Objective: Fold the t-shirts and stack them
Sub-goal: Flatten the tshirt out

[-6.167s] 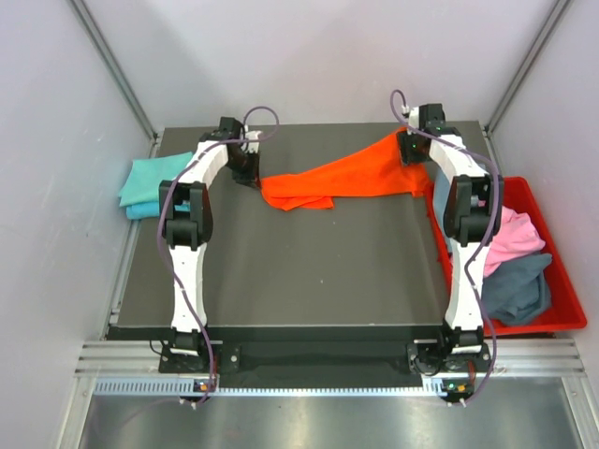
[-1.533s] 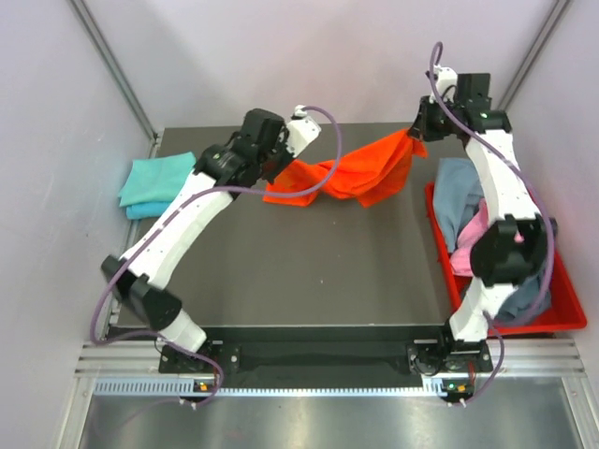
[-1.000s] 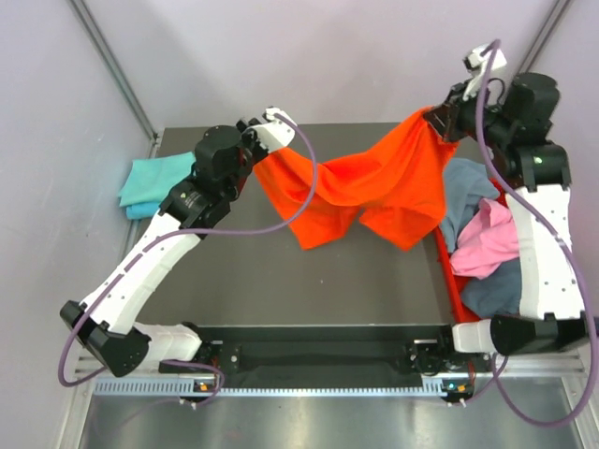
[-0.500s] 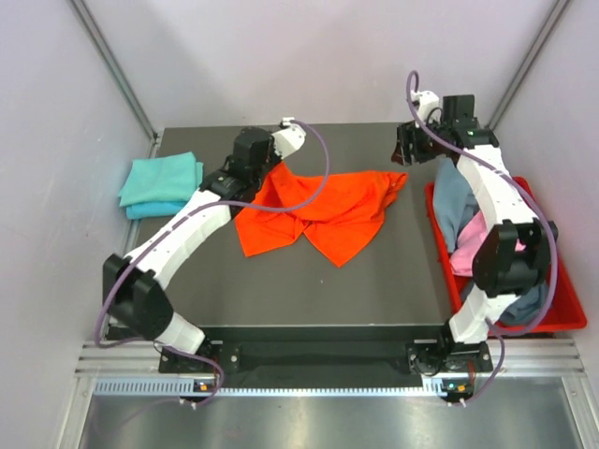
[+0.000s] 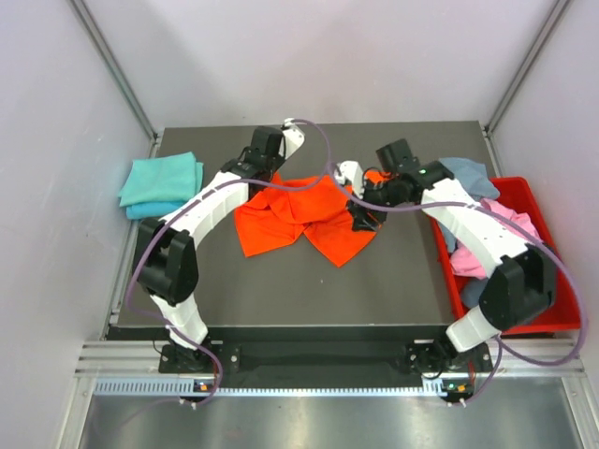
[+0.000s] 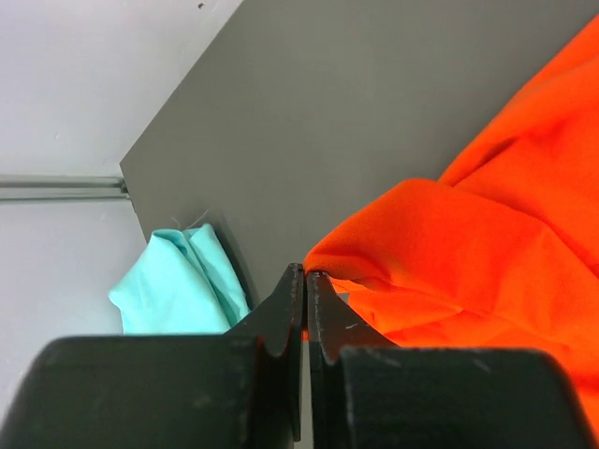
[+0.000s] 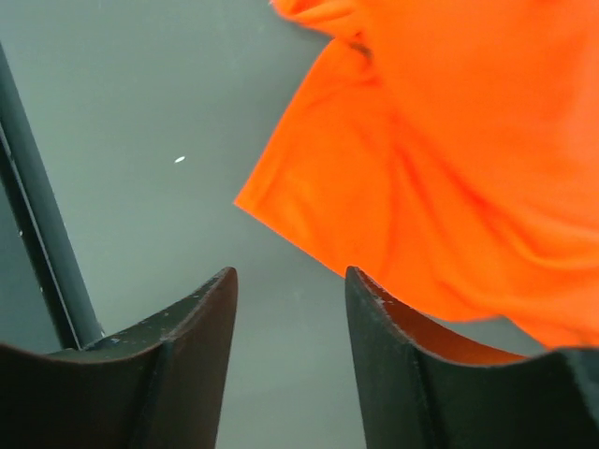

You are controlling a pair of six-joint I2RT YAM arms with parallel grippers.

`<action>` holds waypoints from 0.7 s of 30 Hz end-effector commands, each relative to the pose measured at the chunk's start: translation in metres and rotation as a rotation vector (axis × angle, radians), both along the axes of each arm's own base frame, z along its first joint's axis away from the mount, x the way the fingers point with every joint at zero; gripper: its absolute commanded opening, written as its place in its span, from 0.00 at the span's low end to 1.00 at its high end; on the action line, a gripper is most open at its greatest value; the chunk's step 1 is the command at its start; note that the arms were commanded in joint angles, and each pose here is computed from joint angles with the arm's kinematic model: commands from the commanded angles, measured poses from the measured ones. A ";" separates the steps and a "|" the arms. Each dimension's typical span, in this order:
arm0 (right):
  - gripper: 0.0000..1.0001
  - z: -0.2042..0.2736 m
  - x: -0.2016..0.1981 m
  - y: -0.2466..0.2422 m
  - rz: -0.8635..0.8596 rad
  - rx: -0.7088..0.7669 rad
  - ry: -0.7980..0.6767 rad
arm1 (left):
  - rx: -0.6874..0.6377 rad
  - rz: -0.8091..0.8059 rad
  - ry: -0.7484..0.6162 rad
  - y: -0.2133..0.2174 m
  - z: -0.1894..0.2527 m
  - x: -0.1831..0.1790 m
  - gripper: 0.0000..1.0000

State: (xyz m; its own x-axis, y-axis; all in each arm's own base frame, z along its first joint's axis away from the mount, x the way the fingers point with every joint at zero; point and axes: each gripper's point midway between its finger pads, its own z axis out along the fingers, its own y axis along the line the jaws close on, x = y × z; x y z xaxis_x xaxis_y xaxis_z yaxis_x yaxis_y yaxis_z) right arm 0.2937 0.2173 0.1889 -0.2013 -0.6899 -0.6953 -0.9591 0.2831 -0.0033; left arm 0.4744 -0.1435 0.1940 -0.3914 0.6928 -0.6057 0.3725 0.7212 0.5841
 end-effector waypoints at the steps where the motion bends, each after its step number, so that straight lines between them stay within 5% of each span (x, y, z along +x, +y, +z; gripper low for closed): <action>1: 0.49 -0.034 -0.017 0.014 0.116 -0.035 0.080 | -0.058 0.041 -0.066 0.002 0.031 0.012 0.00; 21: 0.43 -0.108 -0.060 0.065 0.266 -0.115 0.047 | -0.174 0.151 -0.021 0.040 0.029 0.025 0.00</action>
